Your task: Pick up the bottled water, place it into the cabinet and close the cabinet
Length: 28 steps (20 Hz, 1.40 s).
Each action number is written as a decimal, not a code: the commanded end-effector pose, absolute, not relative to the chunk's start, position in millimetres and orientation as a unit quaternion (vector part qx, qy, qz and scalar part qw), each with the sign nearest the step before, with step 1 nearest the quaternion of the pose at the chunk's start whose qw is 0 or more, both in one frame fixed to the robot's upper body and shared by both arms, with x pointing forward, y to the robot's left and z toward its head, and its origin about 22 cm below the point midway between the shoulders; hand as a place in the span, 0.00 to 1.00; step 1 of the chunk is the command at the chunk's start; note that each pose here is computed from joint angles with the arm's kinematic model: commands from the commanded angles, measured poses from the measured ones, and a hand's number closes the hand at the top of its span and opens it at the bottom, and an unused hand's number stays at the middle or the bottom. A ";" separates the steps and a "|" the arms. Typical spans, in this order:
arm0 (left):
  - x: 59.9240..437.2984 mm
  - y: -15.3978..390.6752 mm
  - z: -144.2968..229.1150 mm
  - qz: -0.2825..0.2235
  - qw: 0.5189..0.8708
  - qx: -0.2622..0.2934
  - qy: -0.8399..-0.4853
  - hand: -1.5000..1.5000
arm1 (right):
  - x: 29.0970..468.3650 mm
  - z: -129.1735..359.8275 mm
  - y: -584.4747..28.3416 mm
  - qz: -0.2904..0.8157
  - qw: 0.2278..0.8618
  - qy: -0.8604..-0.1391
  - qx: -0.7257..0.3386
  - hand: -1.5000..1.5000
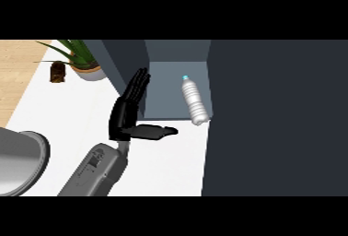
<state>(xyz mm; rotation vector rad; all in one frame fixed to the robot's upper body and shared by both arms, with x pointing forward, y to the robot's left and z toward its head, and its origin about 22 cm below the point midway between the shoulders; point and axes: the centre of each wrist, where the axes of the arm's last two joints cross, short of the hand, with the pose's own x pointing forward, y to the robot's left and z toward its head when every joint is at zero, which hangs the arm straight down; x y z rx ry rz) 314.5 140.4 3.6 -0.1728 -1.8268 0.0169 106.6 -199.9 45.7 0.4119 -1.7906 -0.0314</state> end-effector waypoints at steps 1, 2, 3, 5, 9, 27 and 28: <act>330.5 153.3 39.3 0.018 0.563 -0.078 -0.823 0.00 | 99.5 57.7 -189.7 -0.018 0.605 -0.777 0.176 0.00; 316.5 142.7 45.0 0.025 0.562 -0.092 -0.822 0.00 | 104.2 57.5 -199.9 -0.023 0.603 -0.779 0.171 0.00; 311.4 165.5 39.7 0.028 0.561 -0.101 -0.821 0.00 | 94.9 58.1 -197.1 -0.021 0.614 -0.771 0.168 0.00; 299.1 147.6 46.7 0.042 0.563 -0.108 -0.818 0.00 | 97.4 42.6 -190.3 -0.016 0.616 -0.767 0.175 0.00; 279.7 158.4 58.4 0.047 0.560 -0.120 -0.818 0.00 | 97.8 54.8 -180.2 -0.019 0.610 -0.772 0.177 0.00; 161.8 193.6 79.7 0.067 0.543 -0.173 -0.819 0.00 | 93.4 64.5 -185.6 0.189 0.620 -0.730 0.218 1.00; 152.7 201.3 74.9 0.065 0.540 -0.160 -0.824 0.00 | 79.1 78.6 -190.5 0.204 0.621 -0.723 0.224 1.00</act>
